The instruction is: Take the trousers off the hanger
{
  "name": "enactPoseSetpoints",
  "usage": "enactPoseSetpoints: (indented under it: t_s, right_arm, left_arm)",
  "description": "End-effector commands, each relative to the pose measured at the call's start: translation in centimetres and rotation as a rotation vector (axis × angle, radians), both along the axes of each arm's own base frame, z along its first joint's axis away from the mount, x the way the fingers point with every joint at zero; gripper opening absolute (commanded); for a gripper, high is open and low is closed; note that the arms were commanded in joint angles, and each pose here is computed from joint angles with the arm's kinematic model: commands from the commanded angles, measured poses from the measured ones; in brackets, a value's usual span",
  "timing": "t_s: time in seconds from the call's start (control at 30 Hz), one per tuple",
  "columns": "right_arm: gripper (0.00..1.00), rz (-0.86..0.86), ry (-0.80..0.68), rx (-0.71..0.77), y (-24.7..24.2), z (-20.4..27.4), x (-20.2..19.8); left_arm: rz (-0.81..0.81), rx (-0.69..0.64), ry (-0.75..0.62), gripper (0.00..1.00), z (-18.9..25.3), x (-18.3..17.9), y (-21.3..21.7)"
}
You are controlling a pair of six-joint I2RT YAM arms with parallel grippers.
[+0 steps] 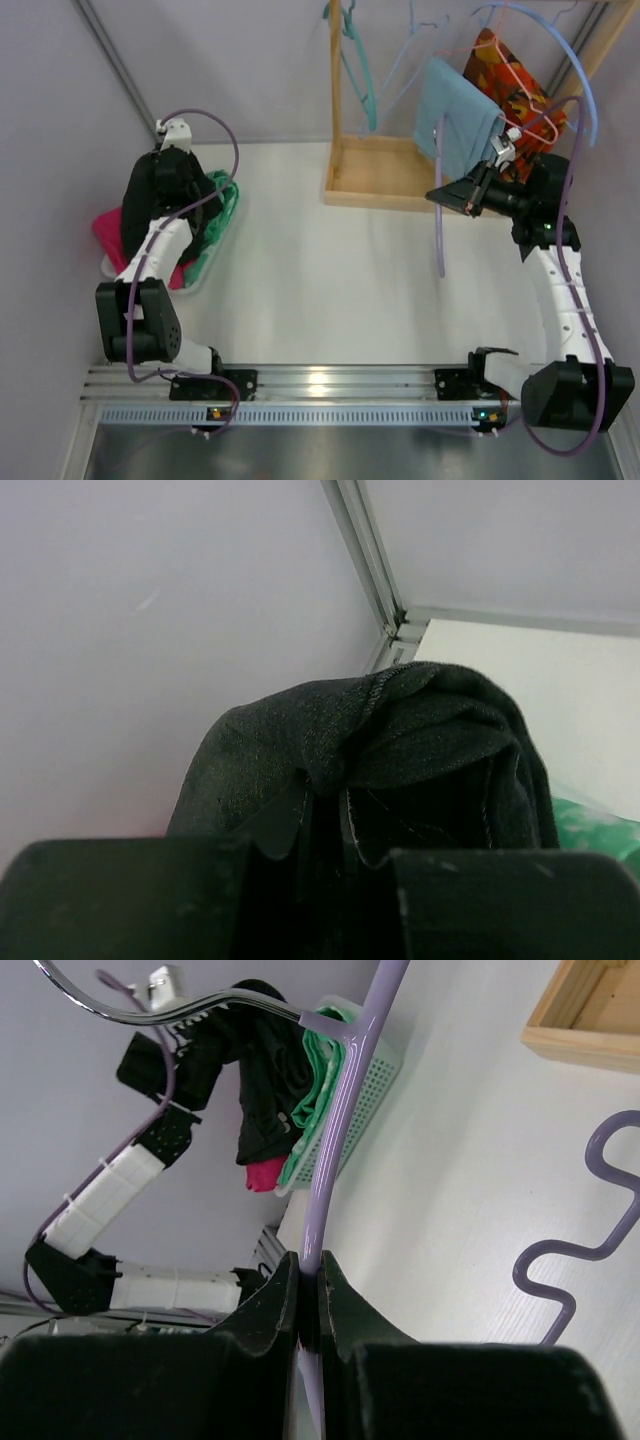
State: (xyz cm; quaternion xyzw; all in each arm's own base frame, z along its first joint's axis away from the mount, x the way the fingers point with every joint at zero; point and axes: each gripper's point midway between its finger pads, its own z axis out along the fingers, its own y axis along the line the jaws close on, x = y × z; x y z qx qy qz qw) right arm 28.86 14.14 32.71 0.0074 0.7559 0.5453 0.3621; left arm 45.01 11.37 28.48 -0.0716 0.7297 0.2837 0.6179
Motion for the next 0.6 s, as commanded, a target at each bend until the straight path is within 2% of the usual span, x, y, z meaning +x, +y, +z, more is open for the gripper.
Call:
enactPoseSetpoints:
  t_s: [0.0,0.07,0.13,0.17,0.23,0.27,0.4,0.57]
  right_arm:
    - [0.0,0.003,-0.192,-0.035,0.3,5.3,-1.6]
    - [0.0,-0.001,-0.191,-0.018,0.4,5.9,-1.9]
    - [0.0,-0.007,-0.179,0.002,0.5,6.5,-2.1]
    - [0.0,-0.013,-0.183,0.005,0.4,6.8,-2.1]
    - [0.0,-0.031,-0.184,0.014,0.3,7.6,-2.1]
    - [0.0,-0.031,-0.19,0.022,0.4,8.0,-2.1]
    - [0.0,0.013,-0.128,0.134,1.0,9.2,-3.1]
    - [0.0,0.041,-0.153,0.159,1.4,11.1,-3.5]
  left_arm:
    - [-0.005,-0.04,-0.128,0.14,1.6,2.4,0.3]
    - [0.014,-0.052,-0.069,0.28,-1.4,2.8,0.7]
    - [0.014,-0.058,-0.031,0.51,-3.0,2.9,0.7]
    - [-0.002,-0.064,-0.011,0.7,-3.8,2.8,0.5]
    - [-0.011,-0.097,0.015,0.84,-4.6,2.5,0.2]
    - [-0.039,-0.113,-0.003,0.98,-3.8,2.1,-0.2]
    - [-0.113,-0.177,-0.087,0.98,-0.7,0.5,-1.8]
    - [-0.208,-0.211,-0.173,0.98,3.7,-1.8,-3.7]
